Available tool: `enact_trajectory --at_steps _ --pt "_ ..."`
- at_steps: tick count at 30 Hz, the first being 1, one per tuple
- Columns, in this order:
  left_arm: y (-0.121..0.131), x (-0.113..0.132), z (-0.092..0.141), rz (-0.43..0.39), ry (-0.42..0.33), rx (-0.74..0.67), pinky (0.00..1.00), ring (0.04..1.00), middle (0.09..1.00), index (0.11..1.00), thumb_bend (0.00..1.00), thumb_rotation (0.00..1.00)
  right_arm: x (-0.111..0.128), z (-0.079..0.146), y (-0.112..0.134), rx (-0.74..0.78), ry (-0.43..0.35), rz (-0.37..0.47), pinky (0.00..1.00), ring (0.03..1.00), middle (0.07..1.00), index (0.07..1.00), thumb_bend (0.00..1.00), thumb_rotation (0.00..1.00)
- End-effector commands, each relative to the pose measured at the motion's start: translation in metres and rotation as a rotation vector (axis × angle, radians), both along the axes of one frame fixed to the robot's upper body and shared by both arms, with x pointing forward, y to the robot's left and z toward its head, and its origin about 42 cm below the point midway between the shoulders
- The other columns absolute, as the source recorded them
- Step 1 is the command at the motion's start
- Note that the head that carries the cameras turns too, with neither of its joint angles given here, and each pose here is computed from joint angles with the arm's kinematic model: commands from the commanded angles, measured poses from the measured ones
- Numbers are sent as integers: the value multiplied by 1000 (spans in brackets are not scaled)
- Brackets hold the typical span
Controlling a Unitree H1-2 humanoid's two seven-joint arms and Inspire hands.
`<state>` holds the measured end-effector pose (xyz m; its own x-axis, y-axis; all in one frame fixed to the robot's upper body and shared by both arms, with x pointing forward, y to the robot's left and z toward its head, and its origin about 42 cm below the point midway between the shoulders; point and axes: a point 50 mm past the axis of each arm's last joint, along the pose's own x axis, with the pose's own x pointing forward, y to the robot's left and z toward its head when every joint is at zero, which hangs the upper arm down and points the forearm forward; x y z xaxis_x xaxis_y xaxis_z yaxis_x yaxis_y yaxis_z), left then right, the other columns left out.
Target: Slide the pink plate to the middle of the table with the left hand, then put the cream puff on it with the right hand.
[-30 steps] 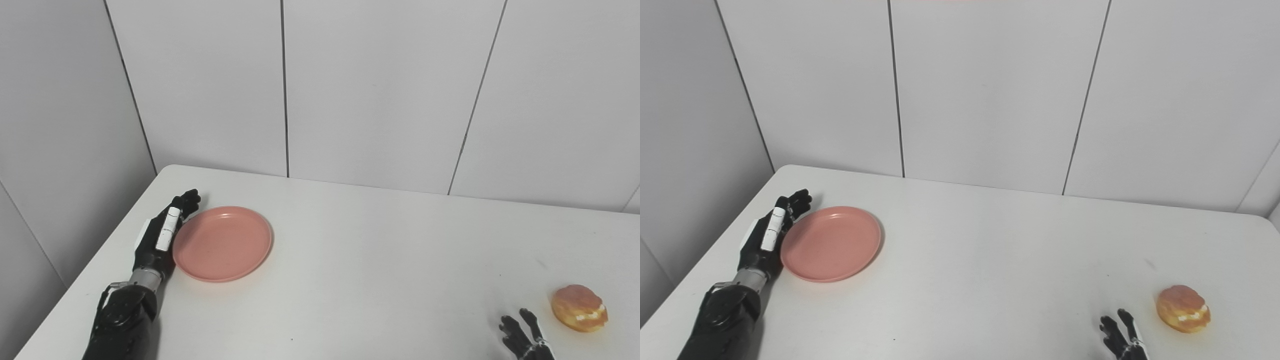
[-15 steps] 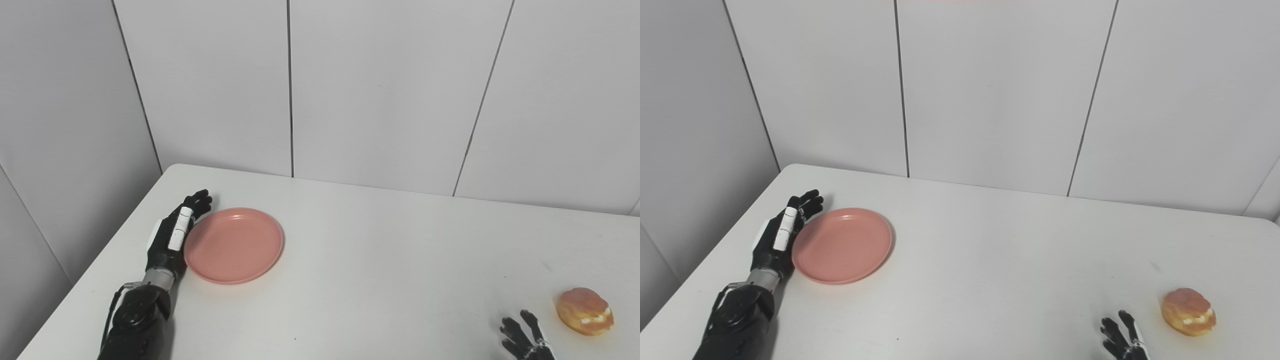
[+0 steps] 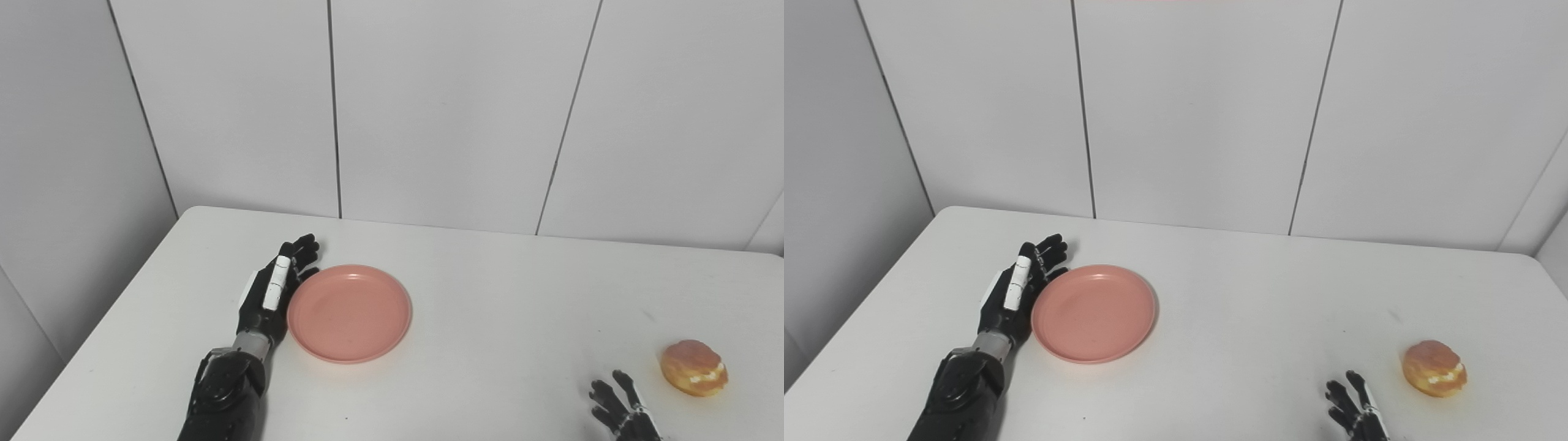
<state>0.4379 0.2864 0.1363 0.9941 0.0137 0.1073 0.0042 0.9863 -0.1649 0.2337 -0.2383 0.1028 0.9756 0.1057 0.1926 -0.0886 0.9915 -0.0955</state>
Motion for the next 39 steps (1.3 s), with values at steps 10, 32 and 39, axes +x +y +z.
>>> enact_trajectory --at_steps 10,32,39 --pt "-15 -6 -9 -27 71 -36 867 902 860 779 942 861 -13 -16 17 -23 123 13 823 861 844 915 840 995" --pt "-50 -10 -27 -66 120 -83 939 914 867 766 940 860 -17 -6 40 -57 101 10 793 850 841 904 787 971" --pt "-58 -10 -32 -64 116 -97 910 900 847 733 962 842 -16 -4 47 -63 93 13 797 847 842 907 742 975"
